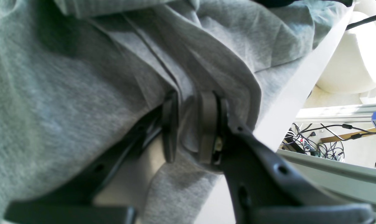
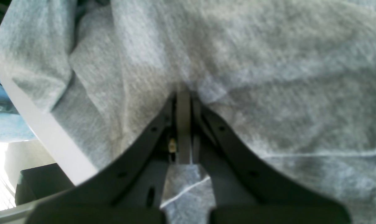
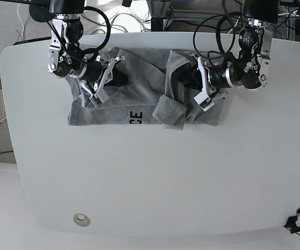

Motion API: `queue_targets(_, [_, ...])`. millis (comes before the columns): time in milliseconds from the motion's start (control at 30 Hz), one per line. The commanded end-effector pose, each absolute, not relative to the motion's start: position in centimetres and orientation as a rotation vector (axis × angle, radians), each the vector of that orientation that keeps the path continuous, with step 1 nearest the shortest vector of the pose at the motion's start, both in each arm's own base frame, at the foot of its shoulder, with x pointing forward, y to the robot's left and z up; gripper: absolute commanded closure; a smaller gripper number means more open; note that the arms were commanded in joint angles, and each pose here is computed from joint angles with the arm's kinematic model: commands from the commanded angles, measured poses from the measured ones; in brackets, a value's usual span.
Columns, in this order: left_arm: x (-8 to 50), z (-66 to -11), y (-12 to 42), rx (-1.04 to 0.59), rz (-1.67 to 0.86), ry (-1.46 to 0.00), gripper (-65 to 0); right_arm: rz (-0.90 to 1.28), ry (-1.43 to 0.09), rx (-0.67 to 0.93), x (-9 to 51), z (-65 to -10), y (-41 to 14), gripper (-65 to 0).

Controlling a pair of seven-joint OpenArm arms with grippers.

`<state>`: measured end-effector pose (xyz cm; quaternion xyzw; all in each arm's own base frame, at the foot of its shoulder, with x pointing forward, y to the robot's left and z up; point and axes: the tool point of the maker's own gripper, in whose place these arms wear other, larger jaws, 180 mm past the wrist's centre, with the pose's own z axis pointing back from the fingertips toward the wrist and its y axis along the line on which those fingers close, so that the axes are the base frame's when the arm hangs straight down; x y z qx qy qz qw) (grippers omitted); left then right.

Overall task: Fold the T-shirt properly
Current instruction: 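Press and smooth the folded side with the left gripper, then move the right gripper to the shirt's other side edge and grasp it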

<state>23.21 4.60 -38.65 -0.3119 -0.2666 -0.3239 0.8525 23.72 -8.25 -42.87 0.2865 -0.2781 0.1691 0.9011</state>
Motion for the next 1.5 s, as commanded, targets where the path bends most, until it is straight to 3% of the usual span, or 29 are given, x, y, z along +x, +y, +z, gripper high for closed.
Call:
queue_targets(0, [24.2, -37.5, 4.4, -0.667, -0.689, -0.611, -9.0, 0.373, -0.51, 0.532, 22.9, -43.9, -9.3, 0.0])
queue_targets(167, [23.6, -37.2, 2.5, -0.699, -0.75, -0.598, -9.0, 0.373, -0.51, 0.532, 22.9, -43.9, -9.3, 0.0])
queue_targets(500, [23.4, -32.9, -7.8, -0.861, -1.004, -0.66, -9.0, 0.371, -0.503, 0.533, 22.6, -44.1, -9.3, 0.0])
queue_targets(733, [24.7, -30.6, -8.3, -0.845, -1.056, -0.735, -9.0, 0.371, -0.502, 0.533, 22.5, -44.2, -9.3, 0.0])
queue_targets(967, [26.4, -30.3, -1.4, -0.679, -0.985, -0.791, -9.0, 0.37, -0.506, 0.535, 22.7, -44.0, -9.3, 0.0])
queue_targets(1200, [25.9, -35.4, 7.8, -0.449, -0.842, -0.66, -9.0, 0.376, -0.52, 0.531, 23.2, -43.6, -9.3, 0.0])
queue_targets(1467, [25.5, -36.3, 10.8, -0.392, -0.758, -0.643, -9.1, 0.43, -0.632, 0.499, 25.9, -40.3, -9.1, 0.0])
